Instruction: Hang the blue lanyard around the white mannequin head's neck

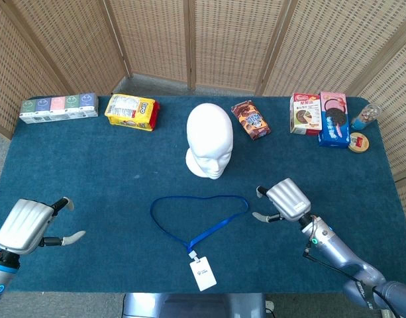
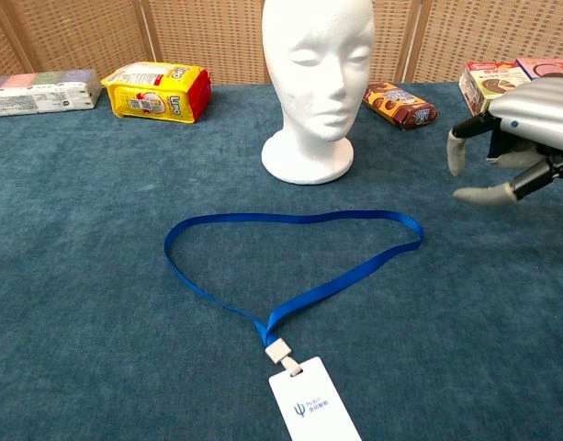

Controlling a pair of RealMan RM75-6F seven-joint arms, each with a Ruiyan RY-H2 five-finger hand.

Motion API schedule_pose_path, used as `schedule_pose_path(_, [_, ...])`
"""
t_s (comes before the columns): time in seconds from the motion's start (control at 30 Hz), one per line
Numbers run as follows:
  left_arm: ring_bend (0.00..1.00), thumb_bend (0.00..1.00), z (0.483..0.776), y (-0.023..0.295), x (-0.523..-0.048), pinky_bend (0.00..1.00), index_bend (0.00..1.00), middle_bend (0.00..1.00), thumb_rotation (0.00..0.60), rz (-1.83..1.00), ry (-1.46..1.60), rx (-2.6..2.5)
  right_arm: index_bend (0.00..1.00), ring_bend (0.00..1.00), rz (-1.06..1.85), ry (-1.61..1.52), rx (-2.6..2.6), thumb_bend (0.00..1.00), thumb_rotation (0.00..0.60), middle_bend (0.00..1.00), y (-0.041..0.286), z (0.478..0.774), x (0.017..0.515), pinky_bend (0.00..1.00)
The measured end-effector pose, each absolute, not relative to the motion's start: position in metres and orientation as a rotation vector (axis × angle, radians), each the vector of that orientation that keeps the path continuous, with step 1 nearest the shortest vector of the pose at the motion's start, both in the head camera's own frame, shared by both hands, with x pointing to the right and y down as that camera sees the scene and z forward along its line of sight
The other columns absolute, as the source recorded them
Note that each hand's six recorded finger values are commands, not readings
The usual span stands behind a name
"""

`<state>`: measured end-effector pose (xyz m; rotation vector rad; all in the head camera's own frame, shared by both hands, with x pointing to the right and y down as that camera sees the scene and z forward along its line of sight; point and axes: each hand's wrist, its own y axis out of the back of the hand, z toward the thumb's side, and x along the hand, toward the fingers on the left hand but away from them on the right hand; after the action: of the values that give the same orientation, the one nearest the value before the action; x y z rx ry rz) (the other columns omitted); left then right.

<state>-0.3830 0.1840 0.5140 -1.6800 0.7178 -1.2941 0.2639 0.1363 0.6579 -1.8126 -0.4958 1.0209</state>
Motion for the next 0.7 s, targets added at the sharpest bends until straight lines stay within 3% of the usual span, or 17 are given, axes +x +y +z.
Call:
schedule_pose_path(0.1, [0.99,0.09,0.516,0.184,-0.383,0.89,0.44,0.95,0.12,-1.297,0.719,-1.685,0.47,1.0,1.027,-0.482,-1.811,0.34,0.558,1.0,0.137,0.661,0.262,1.0])
schedule_pose_path(0.17, [0.99,0.09,0.517,0.184,-0.384,0.89,0.44,0.95,0.12,-1.298,0.72,-1.686,0.47,1.0,1.032,-0.472,-1.809,0.34,0.594,1.0,0.138,0.662,0.261,1.0])
schedule_pose_path(0.7, [0.99,0.09,0.517,0.189,-0.386,0.89,0.44,0.95,0.121,-1.311,0.723,-1.699,0.48,1.0,1.037,-0.451,-1.818,0.35,0.6,1.0,0.142,0.67,0.25,1.0])
